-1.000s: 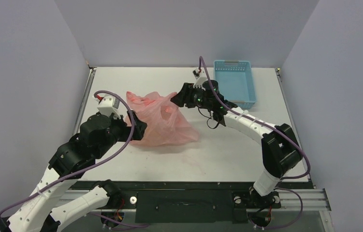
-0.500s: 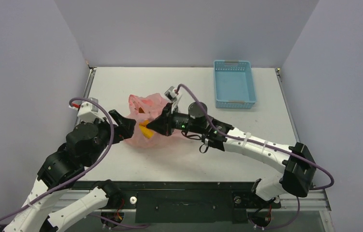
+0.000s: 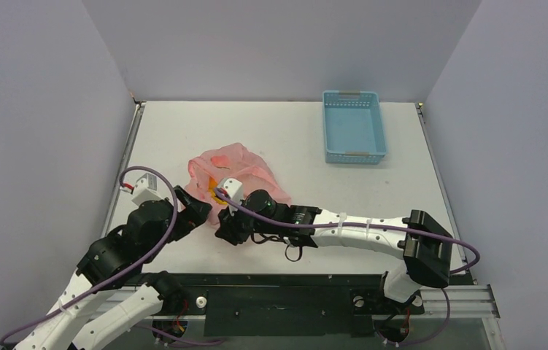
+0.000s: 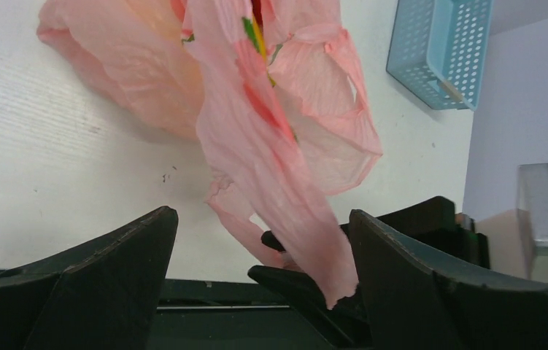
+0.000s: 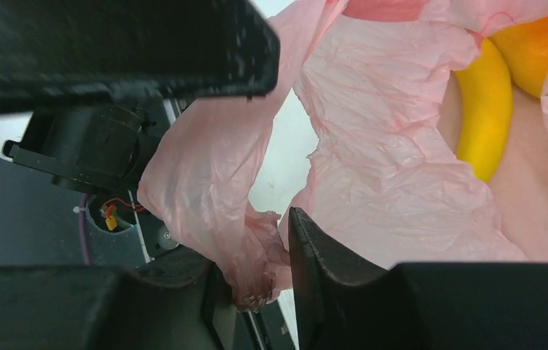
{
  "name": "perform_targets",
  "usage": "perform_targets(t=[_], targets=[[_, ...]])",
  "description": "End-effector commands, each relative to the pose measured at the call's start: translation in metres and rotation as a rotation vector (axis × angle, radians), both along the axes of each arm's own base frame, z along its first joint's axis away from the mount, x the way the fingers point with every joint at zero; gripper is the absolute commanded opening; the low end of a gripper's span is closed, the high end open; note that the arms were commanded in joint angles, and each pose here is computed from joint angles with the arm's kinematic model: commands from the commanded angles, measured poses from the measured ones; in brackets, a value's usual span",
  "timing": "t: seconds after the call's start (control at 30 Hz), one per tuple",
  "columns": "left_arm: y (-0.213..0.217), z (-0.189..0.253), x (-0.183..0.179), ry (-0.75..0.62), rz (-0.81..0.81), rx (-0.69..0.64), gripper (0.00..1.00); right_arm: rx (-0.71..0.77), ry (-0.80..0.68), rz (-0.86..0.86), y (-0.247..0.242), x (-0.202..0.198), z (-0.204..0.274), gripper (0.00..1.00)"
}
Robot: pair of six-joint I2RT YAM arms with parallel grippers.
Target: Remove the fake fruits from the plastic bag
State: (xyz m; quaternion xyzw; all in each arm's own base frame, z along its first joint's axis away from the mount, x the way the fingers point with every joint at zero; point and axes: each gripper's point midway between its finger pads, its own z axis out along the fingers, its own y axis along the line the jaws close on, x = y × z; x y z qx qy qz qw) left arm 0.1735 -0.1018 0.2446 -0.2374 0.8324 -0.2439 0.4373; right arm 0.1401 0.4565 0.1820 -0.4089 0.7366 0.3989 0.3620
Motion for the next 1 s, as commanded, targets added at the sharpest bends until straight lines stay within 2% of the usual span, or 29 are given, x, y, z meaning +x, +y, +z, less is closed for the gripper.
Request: perform_targets(t=[0.0,0.13,0.23,0.3,0.33,0.4,0.47,0.53,0.57,0.6,0.63,0.67,0.7,0.73,0.77,0.8,0.87,0.97], targets=[[-0.001,-0.009,-0.004,0.047,0.036,-0.056,0.86,0.082,-0.063,-0.028,0.002,0.006,0.031,0.26],[0.006,-0.015,0.002,0.025,0.094,-0.052,0.88,0.11,-0.054,-0.022,0.003,0.0,0.036,0.25],[0.002,-0.016,0.014,-0.013,0.11,-0.056,0.88,0.123,-0.069,-0.008,0.005,-0.009,0.044,0.18],[-0.01,-0.004,0.031,-0.093,0.095,-0.083,0.86,0.123,-0.096,-0.008,0.004,-0.013,0.05,0.13],[-0.011,-0.007,0.035,-0.105,0.088,-0.059,0.79,0.123,-0.107,-0.007,0.004,-0.015,0.052,0.11],[-0.014,-0.003,0.047,-0.144,0.098,-0.056,0.73,0.116,-0.146,-0.003,0.002,-0.021,0.056,0.07],[-0.022,0.008,0.06,-0.209,0.071,-0.073,0.63,0.099,-0.194,0.002,0.002,-0.028,0.056,0.06],[-0.032,0.021,0.07,-0.273,0.013,-0.118,0.45,0.068,-0.252,-0.026,0.002,-0.031,0.049,0.05],[-0.038,0.033,0.076,-0.317,-0.016,-0.154,0.3,0.066,-0.269,-0.017,0.004,-0.038,0.047,0.06],[-0.041,0.032,0.078,-0.311,-0.062,-0.185,0.24,0.055,-0.272,-0.026,0.005,-0.038,0.041,0.07],[-0.046,0.036,0.08,-0.323,-0.094,-0.214,0.11,0.065,-0.261,-0.026,0.008,-0.041,0.039,0.11],[-0.048,0.031,0.079,-0.3,-0.151,-0.24,0.07,0.072,-0.239,-0.033,0.008,-0.042,0.037,0.14],[-0.05,0.026,0.079,-0.282,-0.179,-0.248,0.03,0.081,-0.23,-0.037,0.007,-0.043,0.034,0.23],[-0.052,0.017,0.074,-0.248,-0.234,-0.264,0.01,0.105,-0.215,-0.047,0.005,-0.044,0.039,0.31],[-0.056,0.01,0.066,-0.228,-0.286,-0.261,0.0,0.114,-0.208,-0.054,0.002,-0.044,0.034,0.36],[-0.052,0.002,0.062,-0.222,-0.291,-0.251,0.0,0.141,-0.199,-0.073,-0.003,-0.043,0.042,0.43],[-0.051,-0.012,0.051,-0.225,-0.33,-0.222,0.0,0.168,-0.187,-0.103,-0.014,-0.038,0.043,0.49],[-0.049,-0.029,0.042,-0.245,-0.362,-0.183,0.0,0.171,-0.159,-0.162,-0.037,-0.022,0.035,0.51]])
